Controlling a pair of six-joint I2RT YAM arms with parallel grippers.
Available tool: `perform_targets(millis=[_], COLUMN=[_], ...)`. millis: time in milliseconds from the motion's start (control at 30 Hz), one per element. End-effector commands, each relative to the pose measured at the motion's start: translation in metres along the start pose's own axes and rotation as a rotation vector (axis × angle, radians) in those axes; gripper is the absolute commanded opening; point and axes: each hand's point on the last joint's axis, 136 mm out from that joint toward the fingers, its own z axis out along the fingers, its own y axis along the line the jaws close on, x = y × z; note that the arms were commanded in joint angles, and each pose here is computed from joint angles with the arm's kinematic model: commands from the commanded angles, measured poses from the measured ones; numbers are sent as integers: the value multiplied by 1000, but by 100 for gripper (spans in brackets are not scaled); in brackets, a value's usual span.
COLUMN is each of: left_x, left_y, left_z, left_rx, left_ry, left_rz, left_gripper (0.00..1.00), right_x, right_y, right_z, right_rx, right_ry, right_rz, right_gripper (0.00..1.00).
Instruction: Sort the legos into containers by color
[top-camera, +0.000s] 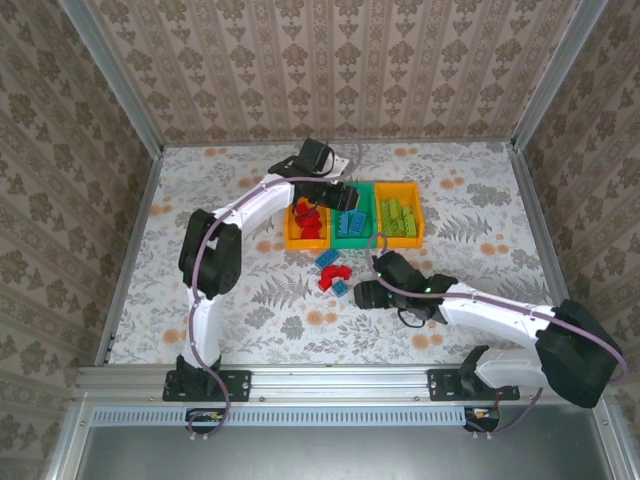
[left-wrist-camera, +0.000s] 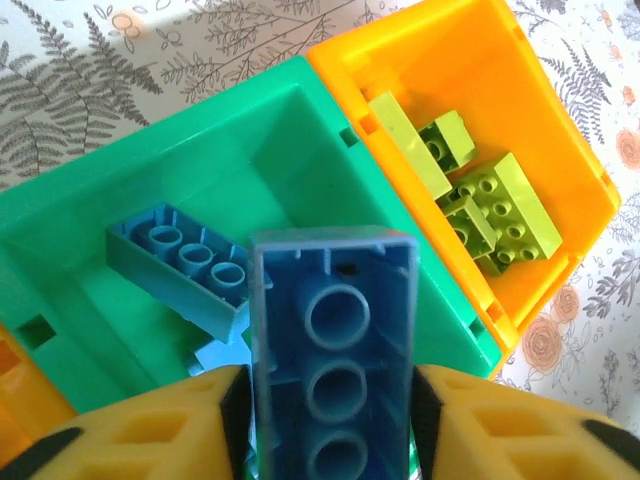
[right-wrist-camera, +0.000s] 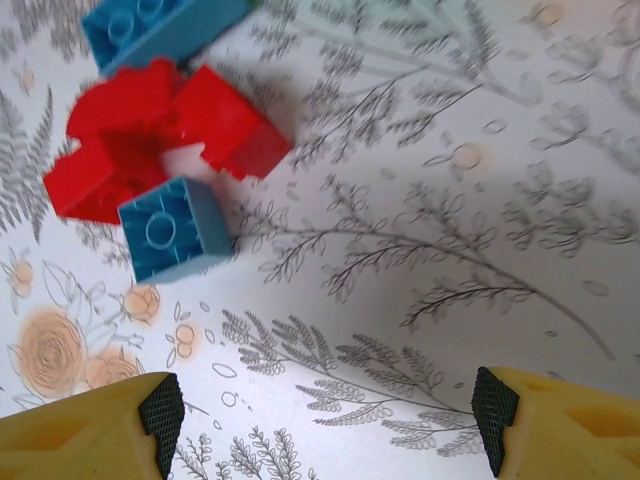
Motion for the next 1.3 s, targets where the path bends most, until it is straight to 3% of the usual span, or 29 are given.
perform_targets(millis=[0, 233, 267, 300, 600, 933, 1267], left_x=[-14, -13, -13, -13, -6, 17, 27], left_y=[-7, -11, -11, -11, 5, 22, 35], left_z=[-4, -19, -24, -29, -63, -70, -76], left_rx=[30, 23, 16, 9, -6, -22, -41], left_ry=[-33, -55, -66, -76, -150, -135, -135], left_rz=[-44, -69, -68, -69, -152, -190, -216], left_gripper=[56, 86, 97, 100, 100, 100, 100], right_x=[3, 13, 12, 11, 5, 1, -4], right_y=[7, 30, 33, 35, 48, 50, 55], right_z=[10, 31, 32, 34, 46, 68, 81], right_rx=[45, 80, 77, 76, 89, 157, 174], right_ry=[10, 79, 76, 74, 74, 121, 135], right_rz=[-81, -190, -196, -199, -259, -315, -343], right_gripper=[79, 80, 80, 80, 81, 79, 69])
